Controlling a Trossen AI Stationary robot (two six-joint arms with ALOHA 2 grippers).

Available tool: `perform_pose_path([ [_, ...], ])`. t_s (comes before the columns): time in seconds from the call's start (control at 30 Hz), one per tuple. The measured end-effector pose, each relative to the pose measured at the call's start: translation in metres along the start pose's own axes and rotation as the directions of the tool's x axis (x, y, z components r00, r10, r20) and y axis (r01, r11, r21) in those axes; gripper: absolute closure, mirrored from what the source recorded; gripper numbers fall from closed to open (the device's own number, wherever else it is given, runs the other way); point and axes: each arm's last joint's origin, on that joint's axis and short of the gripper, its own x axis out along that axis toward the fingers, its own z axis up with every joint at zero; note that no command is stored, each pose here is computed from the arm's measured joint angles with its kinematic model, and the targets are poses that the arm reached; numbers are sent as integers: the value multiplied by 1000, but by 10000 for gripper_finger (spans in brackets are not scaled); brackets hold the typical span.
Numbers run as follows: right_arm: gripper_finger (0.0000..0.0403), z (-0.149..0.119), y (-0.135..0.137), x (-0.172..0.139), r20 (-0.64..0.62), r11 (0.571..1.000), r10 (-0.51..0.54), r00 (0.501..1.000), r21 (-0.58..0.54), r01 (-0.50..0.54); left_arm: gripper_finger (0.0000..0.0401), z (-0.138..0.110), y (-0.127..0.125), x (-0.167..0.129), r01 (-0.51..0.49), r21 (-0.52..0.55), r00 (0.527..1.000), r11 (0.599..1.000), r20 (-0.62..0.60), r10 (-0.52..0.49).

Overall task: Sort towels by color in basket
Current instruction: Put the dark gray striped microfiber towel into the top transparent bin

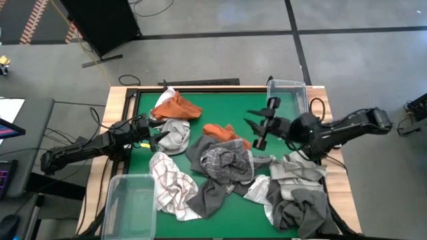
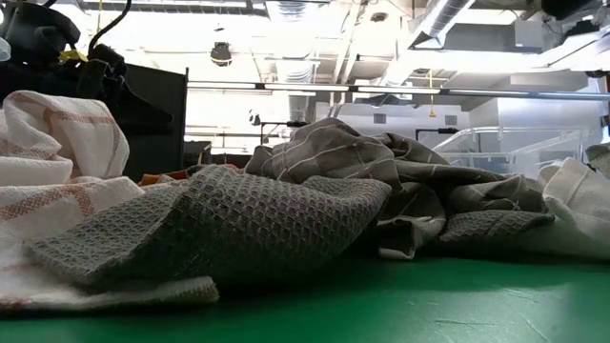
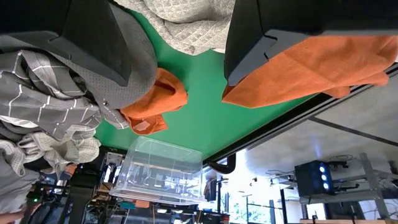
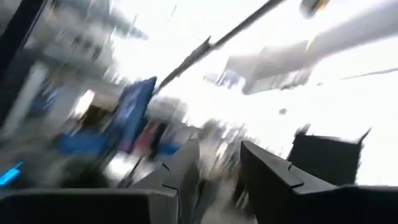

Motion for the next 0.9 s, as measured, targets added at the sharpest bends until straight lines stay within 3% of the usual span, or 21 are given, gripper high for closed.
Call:
perform_pose_path([
  [0.13, 253, 15, -7, 2, 210, 991, -111, 971, -50, 124, 156, 0, 0, 0, 0, 0, 1000, 1000, 0, 0],
  [0.27, 253, 36, -17, 10, 241, 990, -130, 962, -27, 141, 156, 0, 0, 0, 0, 0, 1000, 1000, 0, 0],
  [0.4, 253, 46, -17, 31, 35, 998, 4, 999, -56, -2, 156, 0, 0, 0, 0, 0, 1000, 1000, 0, 0],
  [0.53, 253, 45, -16, 54, -215, 986, 125, 969, -81, -145, 156, 0, 0, 0, 0, 0, 1000, 1000, 0, 0],
  [0.7, 253, 40, -14, 71, -493, 946, 227, 840, -92, -310, 156, 0, 0, 0, 0, 0, 1000, 1000, 0, 0],
  [0.83, 253, 35, -11, 74, -678, 901, 297, 672, -34, -432, 156, 0, 0, 0, 0, 0, 1000, 1000, 0, 0],
  [0.9, 253, 29, -8, 72, -762, 869, 317, 565, -5, -494, 156, 0, 0, 0, 0, 0, 1000, 1000, 0, 0],
])
